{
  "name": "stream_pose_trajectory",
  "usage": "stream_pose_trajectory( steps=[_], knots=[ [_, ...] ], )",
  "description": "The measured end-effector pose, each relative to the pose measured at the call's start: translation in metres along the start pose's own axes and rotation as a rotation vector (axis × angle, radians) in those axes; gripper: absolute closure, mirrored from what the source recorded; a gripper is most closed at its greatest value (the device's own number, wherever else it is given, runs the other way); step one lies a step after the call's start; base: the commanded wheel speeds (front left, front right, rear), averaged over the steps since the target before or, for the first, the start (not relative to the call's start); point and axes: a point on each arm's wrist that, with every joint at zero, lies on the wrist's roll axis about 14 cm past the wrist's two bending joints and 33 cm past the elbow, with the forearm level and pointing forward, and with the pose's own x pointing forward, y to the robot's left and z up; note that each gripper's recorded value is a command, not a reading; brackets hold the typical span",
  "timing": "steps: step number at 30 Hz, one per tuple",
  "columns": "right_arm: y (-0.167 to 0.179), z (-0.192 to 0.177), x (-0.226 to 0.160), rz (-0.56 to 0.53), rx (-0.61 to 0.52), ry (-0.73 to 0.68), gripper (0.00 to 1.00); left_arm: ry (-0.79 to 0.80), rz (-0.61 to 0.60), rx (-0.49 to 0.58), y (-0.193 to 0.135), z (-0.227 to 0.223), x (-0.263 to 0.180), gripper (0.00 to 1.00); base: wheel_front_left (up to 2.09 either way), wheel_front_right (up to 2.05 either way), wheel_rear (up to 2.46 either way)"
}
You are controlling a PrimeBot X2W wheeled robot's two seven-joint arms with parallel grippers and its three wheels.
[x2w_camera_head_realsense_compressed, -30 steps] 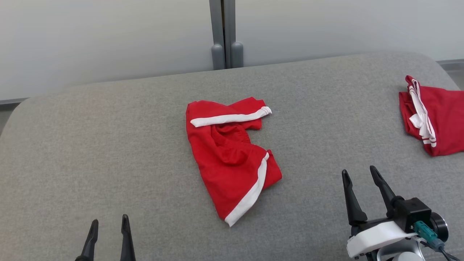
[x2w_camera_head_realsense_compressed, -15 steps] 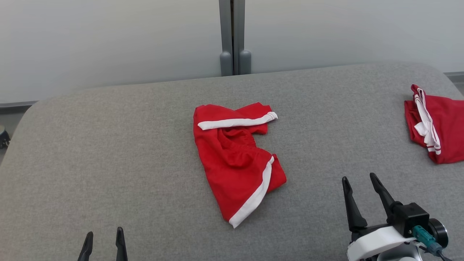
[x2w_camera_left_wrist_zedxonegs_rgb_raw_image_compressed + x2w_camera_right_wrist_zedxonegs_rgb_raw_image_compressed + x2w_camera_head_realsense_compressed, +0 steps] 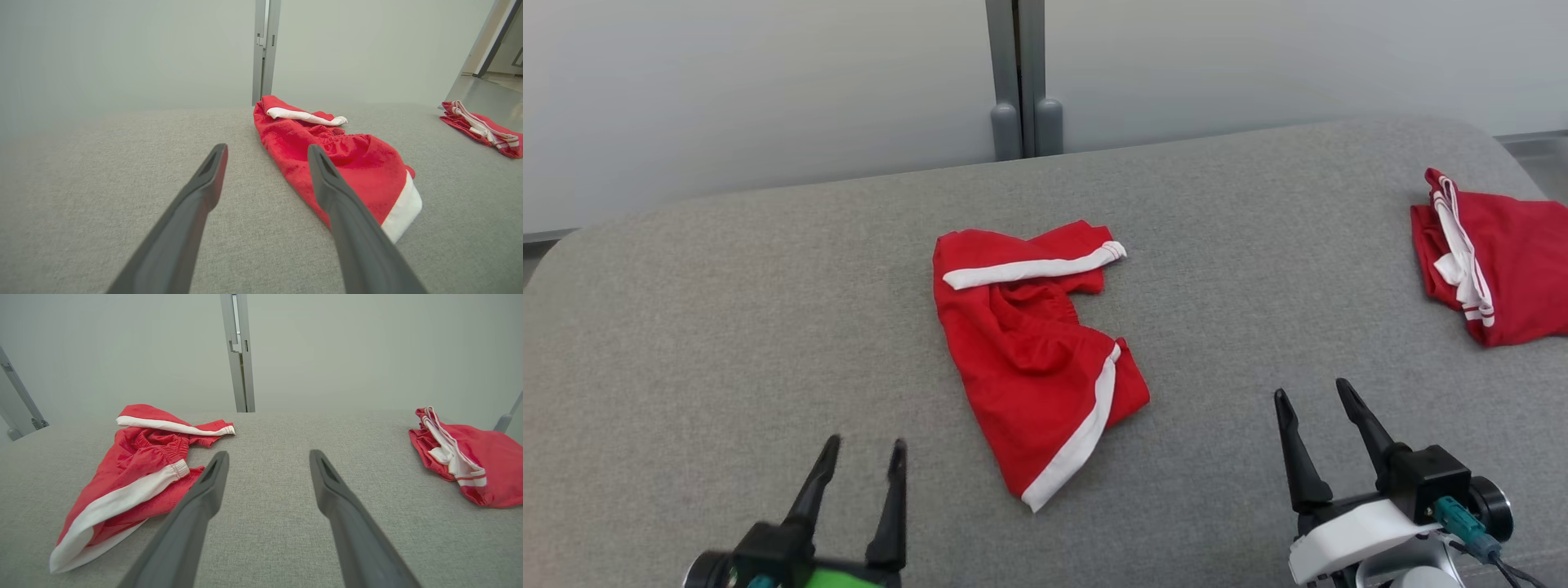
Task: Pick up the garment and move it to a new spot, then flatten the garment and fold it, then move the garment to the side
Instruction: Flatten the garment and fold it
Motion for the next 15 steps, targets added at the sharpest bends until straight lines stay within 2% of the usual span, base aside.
stream_pose_trajectory(
  steps=[5,10,13,15],
  knots=[
    [0.000,0.011,0.009,0.000,0.009,-0.036,0.00,0.046,-0.236,0.098,-0.057,0.014,0.061,0.00,0.00,0.00,0.00],
    [-0.010,0.010,0.009,-0.035,0.046,-0.034,0.00,0.193,-0.498,0.245,-0.132,0.006,0.104,0.00,0.00,0.00,0.00],
    [-0.019,0.003,0.004,-0.070,0.065,-0.010,0.00,0.301,-0.595,0.314,-0.159,-0.008,0.119,0.00,0.00,0.00,0.00],
    [-0.024,-0.002,0.000,-0.089,0.071,0.004,0.00,0.395,-0.636,0.393,-0.165,-0.026,0.125,0.00,0.00,0.00,0.00]
  ],
)
